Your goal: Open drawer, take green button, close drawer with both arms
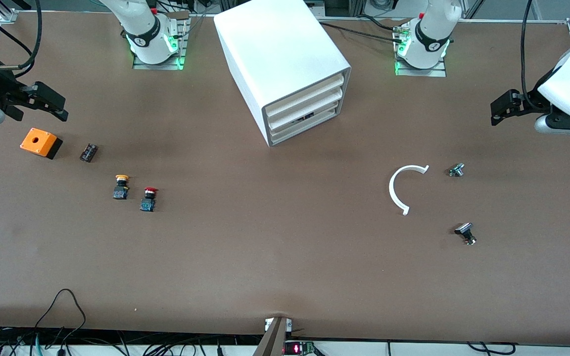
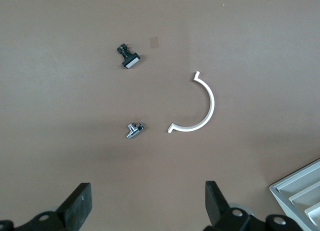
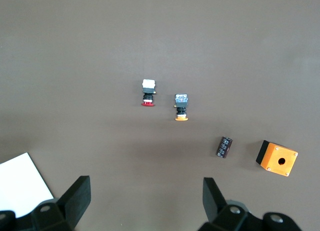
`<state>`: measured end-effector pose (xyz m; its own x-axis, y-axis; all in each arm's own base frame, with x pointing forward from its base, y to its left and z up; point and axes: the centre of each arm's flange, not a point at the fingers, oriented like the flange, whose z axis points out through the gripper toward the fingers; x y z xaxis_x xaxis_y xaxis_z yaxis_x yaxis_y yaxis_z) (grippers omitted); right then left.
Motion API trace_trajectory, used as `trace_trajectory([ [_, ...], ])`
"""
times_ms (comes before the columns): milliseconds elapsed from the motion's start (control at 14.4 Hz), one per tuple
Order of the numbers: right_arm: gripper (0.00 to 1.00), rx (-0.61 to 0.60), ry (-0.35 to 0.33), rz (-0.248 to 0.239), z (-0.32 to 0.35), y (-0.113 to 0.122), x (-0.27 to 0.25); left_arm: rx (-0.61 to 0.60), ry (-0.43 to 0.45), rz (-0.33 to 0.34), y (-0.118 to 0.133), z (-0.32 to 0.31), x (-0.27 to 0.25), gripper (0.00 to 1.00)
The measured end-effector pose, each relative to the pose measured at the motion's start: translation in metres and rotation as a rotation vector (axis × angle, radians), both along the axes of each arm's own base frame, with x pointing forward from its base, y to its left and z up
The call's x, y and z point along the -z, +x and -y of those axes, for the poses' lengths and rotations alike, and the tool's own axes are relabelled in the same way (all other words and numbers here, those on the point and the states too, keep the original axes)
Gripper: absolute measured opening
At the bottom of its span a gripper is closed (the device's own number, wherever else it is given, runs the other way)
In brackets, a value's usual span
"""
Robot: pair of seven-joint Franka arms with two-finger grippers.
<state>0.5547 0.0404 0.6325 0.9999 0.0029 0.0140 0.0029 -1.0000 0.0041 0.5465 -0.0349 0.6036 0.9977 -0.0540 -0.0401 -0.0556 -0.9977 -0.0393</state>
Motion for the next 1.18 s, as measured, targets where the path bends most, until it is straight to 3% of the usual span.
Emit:
trace_trajectory([
  [554,1.00,-0.013,0.001,0.014,-0.008,-0.001,-0.007,-0.002,0.001,-0.007,-0.001,0.000,0.000,1.00],
  [1177,1.00,-0.022,0.002,-0.017,-0.013,0.008,0.010,0.002,0.001,-0.007,-0.001,0.002,0.000,1.00],
])
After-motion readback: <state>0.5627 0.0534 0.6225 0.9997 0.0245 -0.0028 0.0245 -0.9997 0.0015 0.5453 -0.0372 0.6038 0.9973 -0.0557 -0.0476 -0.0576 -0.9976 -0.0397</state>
